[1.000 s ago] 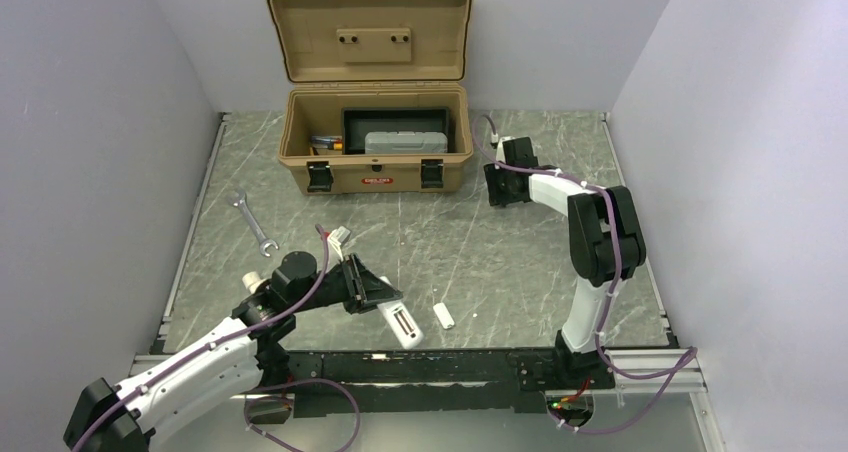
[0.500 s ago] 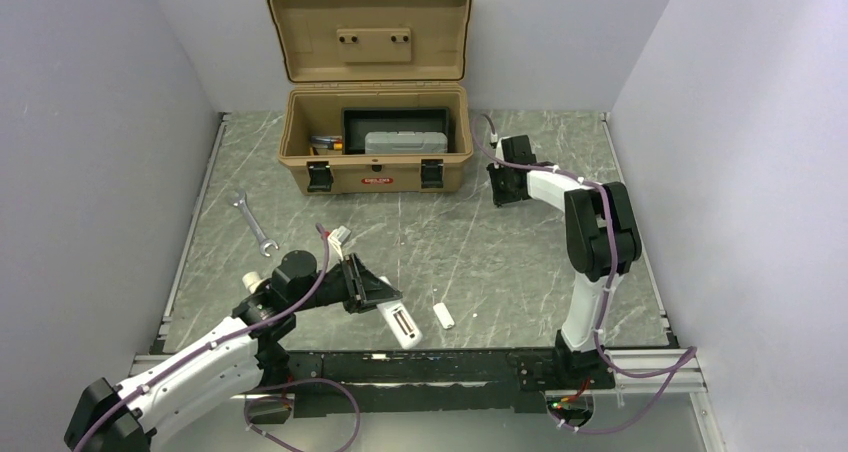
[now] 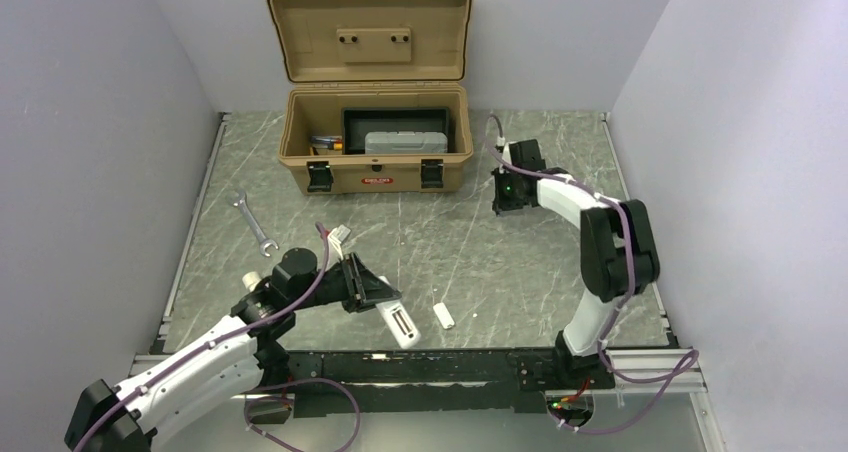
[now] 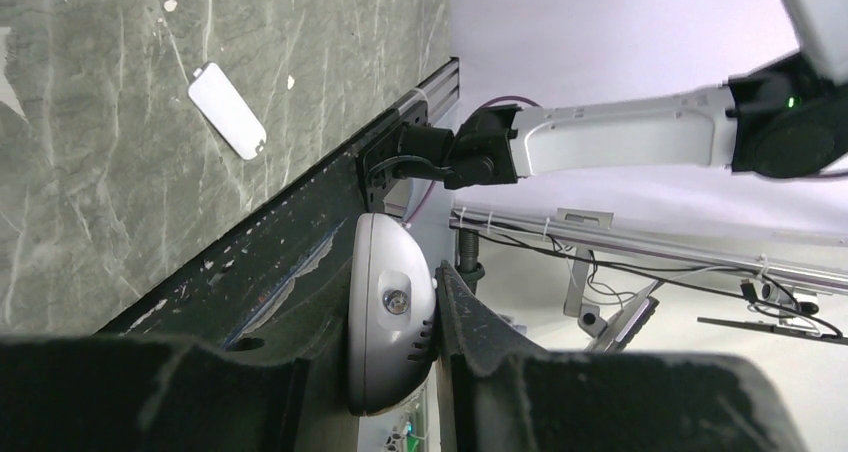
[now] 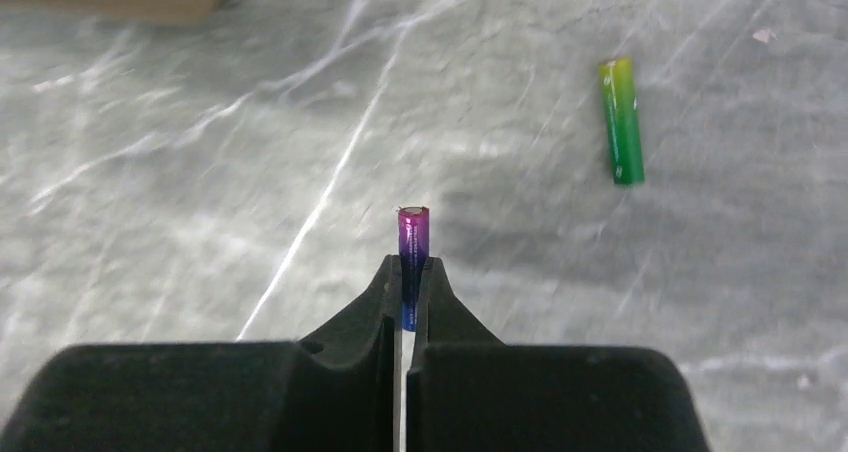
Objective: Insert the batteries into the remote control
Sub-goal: Pick up the battery from the center of the board, then load the battery into the remote control.
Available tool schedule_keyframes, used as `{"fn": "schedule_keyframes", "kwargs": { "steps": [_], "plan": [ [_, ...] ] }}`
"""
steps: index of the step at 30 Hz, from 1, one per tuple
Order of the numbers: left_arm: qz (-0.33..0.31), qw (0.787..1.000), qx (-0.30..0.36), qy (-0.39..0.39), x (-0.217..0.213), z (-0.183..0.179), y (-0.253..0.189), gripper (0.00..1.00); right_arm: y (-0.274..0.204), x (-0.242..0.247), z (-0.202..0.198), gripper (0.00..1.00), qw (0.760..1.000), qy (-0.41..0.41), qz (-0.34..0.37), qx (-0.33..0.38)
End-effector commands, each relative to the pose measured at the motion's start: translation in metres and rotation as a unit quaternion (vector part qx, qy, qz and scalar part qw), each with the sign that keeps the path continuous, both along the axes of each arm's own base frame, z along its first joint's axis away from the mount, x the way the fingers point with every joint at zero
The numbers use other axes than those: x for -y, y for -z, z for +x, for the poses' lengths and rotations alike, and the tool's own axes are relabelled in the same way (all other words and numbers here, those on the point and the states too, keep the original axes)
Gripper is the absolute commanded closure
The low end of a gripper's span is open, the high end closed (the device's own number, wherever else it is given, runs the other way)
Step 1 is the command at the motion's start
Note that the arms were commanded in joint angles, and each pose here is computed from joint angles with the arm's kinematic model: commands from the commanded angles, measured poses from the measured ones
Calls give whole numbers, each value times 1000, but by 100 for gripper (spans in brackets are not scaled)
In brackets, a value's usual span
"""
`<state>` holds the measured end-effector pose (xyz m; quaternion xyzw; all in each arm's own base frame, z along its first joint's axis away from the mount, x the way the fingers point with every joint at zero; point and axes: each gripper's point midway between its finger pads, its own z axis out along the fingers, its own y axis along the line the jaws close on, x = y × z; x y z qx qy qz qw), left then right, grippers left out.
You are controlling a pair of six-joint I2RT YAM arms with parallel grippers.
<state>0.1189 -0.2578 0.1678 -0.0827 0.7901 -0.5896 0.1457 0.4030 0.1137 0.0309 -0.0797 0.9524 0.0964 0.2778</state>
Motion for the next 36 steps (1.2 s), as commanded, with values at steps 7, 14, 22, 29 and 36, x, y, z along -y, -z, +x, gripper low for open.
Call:
{"fn": "schedule_keyframes", "kwargs": {
  "steps": [7,14,22,29,36],
  "plan": [
    [10,998,55,-23,-7,17,-32,100,-154,-38,-77,100,982,-68,91,150],
    [5,997,67,-40,-11,26,-44,100,-244,-125,-195,100,926,-217,204,233],
    [-14,994,101,-44,-12,26,-69,100,-281,-173,-298,100,825,-381,359,212],
    [-30,990,134,-34,-11,24,-93,100,-316,-192,-357,100,725,-490,451,177],
    [-53,986,157,-31,-9,23,-104,100,-325,-191,-385,100,658,-552,485,165]
  ]
}}
